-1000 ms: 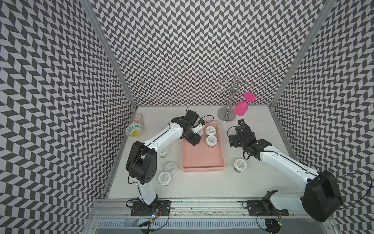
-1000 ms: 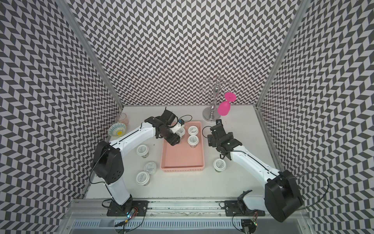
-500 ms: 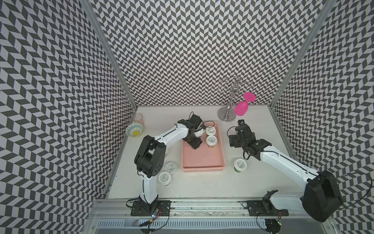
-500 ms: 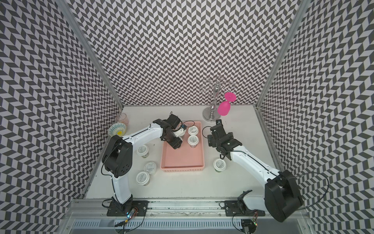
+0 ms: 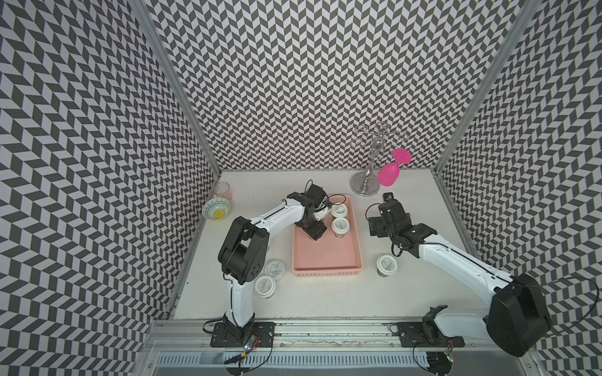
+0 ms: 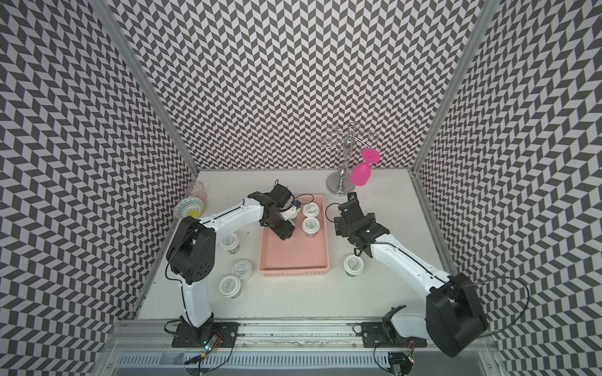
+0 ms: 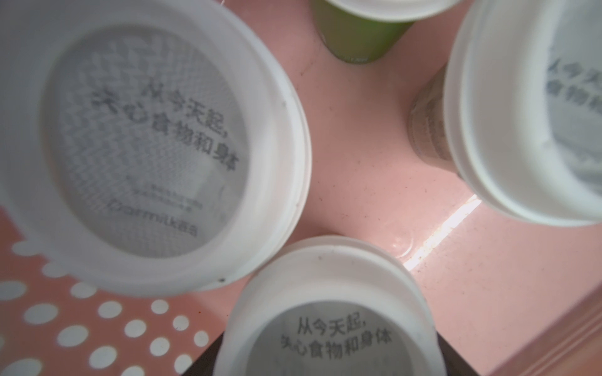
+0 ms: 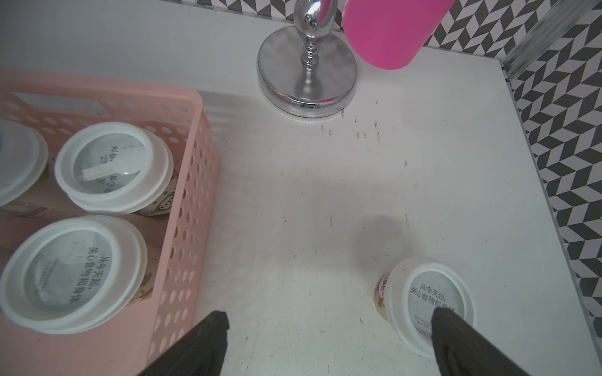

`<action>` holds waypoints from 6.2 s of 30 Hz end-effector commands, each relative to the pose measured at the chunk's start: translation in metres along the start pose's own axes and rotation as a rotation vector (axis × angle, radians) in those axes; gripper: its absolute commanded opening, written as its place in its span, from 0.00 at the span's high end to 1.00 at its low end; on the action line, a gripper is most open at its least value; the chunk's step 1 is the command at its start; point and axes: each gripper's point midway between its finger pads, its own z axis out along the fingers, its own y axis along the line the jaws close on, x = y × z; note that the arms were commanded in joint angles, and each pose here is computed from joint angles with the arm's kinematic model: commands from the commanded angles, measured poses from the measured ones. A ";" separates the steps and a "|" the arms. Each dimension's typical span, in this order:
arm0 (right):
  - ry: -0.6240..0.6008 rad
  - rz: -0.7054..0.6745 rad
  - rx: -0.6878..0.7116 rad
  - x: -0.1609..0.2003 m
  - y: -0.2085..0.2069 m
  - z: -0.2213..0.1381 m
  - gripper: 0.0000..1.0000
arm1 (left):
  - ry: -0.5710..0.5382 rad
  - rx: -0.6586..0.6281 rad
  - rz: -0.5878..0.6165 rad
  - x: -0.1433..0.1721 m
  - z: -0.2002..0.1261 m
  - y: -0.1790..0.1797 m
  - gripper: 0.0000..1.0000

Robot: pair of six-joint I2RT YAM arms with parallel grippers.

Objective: Put the yogurt in the basket
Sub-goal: Place the yogurt in the basket, then pick up the yogurt from the center of the board.

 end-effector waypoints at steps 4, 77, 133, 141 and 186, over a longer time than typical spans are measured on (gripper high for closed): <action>-0.051 0.021 0.006 -0.011 -0.003 -0.004 0.00 | -0.039 -0.012 0.005 -0.006 -0.011 -0.001 0.11; 0.236 0.328 0.171 0.041 -0.087 0.062 0.00 | -0.446 -0.205 -0.399 0.046 -0.145 0.138 0.00; 0.284 0.346 0.137 0.054 -0.087 0.071 0.17 | -0.443 -0.186 -0.412 0.050 -0.140 0.140 0.01; 0.278 0.345 0.129 0.051 -0.086 0.070 0.18 | -0.446 -0.188 -0.415 0.051 -0.141 0.141 0.01; 0.216 0.148 -0.165 0.003 0.042 -0.057 0.18 | -0.460 -0.192 -0.423 0.054 -0.145 0.144 0.01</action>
